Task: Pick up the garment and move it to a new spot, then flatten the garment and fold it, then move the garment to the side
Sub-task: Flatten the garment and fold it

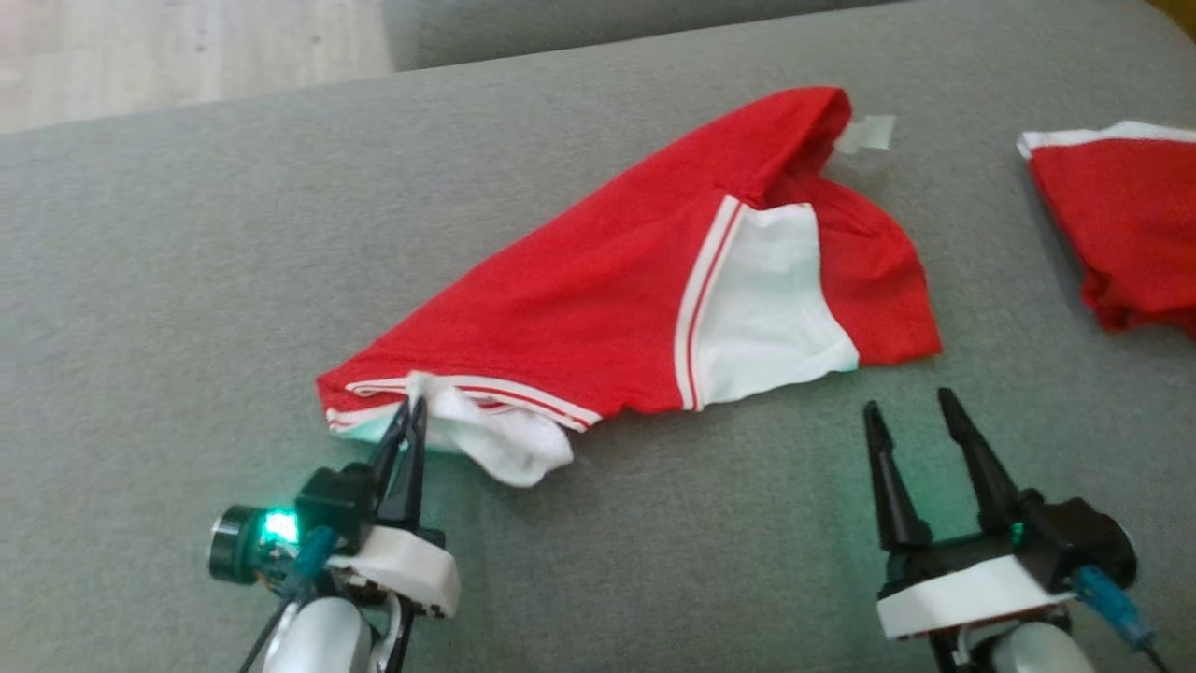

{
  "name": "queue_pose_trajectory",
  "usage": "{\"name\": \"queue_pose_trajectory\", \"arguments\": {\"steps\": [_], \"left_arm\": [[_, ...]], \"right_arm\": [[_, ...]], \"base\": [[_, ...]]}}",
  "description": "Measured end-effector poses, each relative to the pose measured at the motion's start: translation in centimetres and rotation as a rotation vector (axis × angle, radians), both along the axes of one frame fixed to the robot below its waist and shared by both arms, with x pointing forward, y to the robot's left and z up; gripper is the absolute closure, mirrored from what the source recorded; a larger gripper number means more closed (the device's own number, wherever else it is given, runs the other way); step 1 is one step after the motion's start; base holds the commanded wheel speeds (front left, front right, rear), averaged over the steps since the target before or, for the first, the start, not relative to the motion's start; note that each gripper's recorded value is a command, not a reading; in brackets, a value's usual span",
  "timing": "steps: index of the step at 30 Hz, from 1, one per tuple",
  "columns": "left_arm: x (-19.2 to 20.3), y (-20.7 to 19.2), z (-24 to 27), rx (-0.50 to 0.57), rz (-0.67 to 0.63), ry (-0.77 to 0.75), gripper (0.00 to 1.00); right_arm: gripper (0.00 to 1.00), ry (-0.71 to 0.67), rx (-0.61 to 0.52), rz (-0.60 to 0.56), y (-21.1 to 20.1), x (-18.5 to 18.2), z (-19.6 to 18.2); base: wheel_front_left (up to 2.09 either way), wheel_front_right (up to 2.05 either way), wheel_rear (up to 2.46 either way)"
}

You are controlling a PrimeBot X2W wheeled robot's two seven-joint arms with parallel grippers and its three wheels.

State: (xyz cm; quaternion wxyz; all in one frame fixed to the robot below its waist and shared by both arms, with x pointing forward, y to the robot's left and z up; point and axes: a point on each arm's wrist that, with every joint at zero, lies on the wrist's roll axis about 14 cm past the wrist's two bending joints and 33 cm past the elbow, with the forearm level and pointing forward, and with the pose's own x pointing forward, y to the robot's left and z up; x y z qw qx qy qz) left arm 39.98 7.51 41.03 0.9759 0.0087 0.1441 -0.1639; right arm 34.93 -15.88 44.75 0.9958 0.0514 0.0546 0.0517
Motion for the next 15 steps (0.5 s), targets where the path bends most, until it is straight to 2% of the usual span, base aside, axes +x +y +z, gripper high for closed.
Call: {"name": "queue_pose_trajectory", "arguments": {"steps": [4,10,15], "left_arm": [[-0.1,2.4,2.7,-0.035,0.081,-0.083,1.0],[-0.7,8.2,6.0,-0.01,0.232,-0.173,1.0],[-1.2,12.1,7.4,0.017,0.322,-0.203,1.0]], "right_arm": [[0.0,0.007,-0.005,-0.015,-0.7,0.3,-0.3],[0.0,0.095,-0.014,-0.016,-0.9,-0.4,-3.0],[0.0,0.165,-0.05,0.045,0.5,-1.0,-5.1]], "base": [[0.0,0.0,0.0],[0.0,0.0,0.0],[0.0,0.0,0.0]]}}
